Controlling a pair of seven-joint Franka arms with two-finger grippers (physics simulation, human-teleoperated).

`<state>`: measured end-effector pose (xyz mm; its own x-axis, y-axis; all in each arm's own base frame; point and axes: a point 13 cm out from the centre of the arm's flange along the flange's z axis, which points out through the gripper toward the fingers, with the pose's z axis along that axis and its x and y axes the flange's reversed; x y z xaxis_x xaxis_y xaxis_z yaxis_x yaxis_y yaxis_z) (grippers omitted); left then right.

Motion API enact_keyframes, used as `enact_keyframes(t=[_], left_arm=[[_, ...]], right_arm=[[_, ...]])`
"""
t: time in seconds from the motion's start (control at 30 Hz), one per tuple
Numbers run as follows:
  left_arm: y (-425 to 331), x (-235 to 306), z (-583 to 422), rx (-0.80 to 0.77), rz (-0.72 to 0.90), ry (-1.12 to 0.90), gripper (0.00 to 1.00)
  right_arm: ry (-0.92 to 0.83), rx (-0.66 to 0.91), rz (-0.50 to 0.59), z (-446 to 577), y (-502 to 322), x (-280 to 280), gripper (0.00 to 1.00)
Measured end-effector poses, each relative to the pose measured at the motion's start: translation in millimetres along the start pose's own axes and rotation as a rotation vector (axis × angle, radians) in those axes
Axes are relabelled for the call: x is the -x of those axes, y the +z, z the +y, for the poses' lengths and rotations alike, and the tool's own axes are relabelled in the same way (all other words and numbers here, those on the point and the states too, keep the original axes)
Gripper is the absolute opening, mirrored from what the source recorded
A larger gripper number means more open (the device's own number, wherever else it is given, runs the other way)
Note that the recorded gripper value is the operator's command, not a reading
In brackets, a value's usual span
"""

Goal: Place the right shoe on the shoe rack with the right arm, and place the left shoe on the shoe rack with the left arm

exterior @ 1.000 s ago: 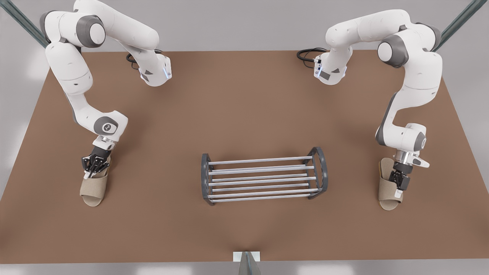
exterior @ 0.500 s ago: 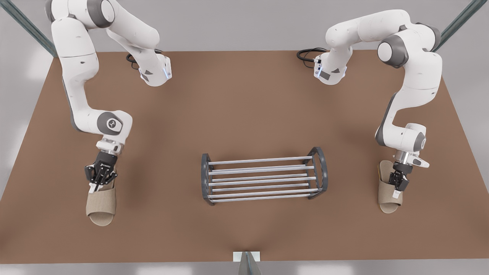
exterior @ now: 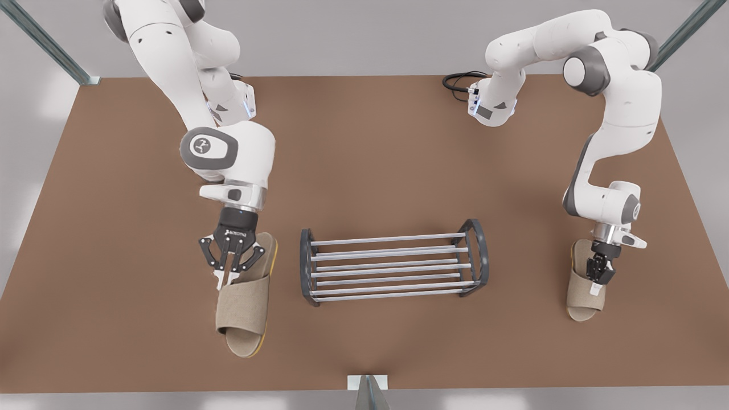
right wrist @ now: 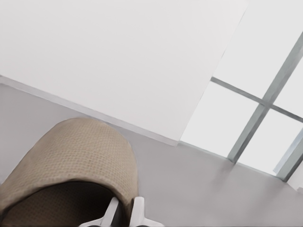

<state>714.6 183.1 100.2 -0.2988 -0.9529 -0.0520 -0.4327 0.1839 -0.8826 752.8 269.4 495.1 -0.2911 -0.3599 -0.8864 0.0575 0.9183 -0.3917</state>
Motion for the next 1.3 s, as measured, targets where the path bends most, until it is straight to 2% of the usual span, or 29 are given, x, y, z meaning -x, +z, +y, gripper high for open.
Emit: enact_keyframes(t=[0.1, 0.17, 0.23, 0.33, 0.5, 0.77, 1.07, 1.1, 1.13, 1.3], left_arm=[[-7, 0, -9, 0.0, -0.005, -0.002, 0.28], [-18, -1, -29, -0.012, -0.005, 0.013, 0.28], [-27, -3, -52, -0.012, 0.012, 0.057, 0.28], [-35, -15, -61, 0.036, 0.079, 0.13, 0.21], [-29, -48, -54, 0.097, 0.168, 0.092, 0.22], [-24, -67, -50, 0.161, 0.226, -0.065, 0.22], [-23, -71, -46, 0.214, 0.247, -0.209, 0.22], [-23, -71, -44, 0.218, 0.247, -0.226, 0.22], [-22, -71, -43, 0.222, 0.246, -0.243, 0.22], [-21, -73, -40, 0.236, 0.245, -0.314, 0.22]], right_arm=[[-0.057, 0.057, -0.023, 91, -50, 48, 0.21], [-0.118, 0.073, -0.022, 134, -71, 57, 0.21], [-0.22, 0.086, 0.002, 173, -78, 36, 0.21], [-0.403, 0.091, 0.012, 216, -82, 0, 0.21], [-0.692, 0.086, 0.043, 267, -77, -67, 0.21], [-1.0, 0.024, 0.11, 251, -51, -136, 0.21], [-1.087, 0.016, 0.123, 251, -51, -140, 0.21], [-1.094, 0.015, 0.125, 251, -51, -140, 0.35], [-1.098, 0.015, 0.124, 253, -53, -140, 1.0], [-1.09, -0.017, 0.118, 249, -54, -134, 1.0]])
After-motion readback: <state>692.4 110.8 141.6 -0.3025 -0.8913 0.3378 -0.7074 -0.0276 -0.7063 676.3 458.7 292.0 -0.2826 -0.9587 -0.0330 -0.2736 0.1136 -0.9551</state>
